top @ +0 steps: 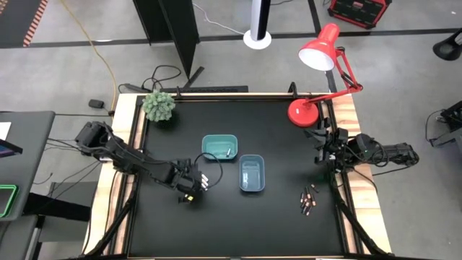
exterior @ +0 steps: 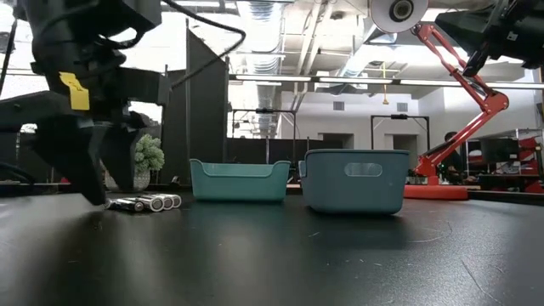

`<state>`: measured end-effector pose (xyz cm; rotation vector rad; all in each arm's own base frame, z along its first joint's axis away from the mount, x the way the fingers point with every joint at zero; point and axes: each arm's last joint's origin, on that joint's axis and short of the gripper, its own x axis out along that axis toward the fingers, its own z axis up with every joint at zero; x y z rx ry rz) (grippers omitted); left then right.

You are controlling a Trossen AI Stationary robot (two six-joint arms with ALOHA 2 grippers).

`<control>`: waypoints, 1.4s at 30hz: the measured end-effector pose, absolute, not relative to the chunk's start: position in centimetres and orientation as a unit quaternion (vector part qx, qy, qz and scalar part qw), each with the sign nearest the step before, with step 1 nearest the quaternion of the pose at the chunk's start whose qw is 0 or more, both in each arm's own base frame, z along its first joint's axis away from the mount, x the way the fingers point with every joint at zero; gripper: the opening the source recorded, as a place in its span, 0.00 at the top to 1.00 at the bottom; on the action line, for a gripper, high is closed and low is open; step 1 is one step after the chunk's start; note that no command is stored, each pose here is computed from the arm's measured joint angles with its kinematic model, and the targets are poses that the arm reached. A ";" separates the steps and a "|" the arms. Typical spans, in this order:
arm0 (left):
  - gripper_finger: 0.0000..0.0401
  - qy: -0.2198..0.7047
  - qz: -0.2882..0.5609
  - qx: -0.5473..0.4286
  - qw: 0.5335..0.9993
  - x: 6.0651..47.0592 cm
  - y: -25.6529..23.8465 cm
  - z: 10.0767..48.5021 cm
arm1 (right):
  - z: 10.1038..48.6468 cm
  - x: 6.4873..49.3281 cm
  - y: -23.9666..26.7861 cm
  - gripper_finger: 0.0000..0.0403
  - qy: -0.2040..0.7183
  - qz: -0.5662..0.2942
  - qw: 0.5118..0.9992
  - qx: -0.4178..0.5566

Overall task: Sort batteries
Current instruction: Put the silver battery into the light blue bin

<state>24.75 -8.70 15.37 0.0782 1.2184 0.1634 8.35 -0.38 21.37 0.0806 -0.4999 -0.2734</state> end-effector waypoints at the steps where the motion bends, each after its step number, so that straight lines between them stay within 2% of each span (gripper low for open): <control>1: 0.30 0.575 0.073 0.037 0.814 24.7 -8.5 15.3 | 21.4 8.4 -0.4 0.93 -0.246 -0.135 0.959 0.040; 16: 0.30 0.574 0.032 0.027 0.818 25.4 -7.3 15.1 | 21.4 8.4 -0.4 0.93 -0.246 -0.135 0.959 0.040; 42: 0.33 0.570 0.021 0.022 0.821 25.3 -6.9 14.5 | 21.2 8.4 -0.4 0.93 -0.238 -0.136 0.961 0.034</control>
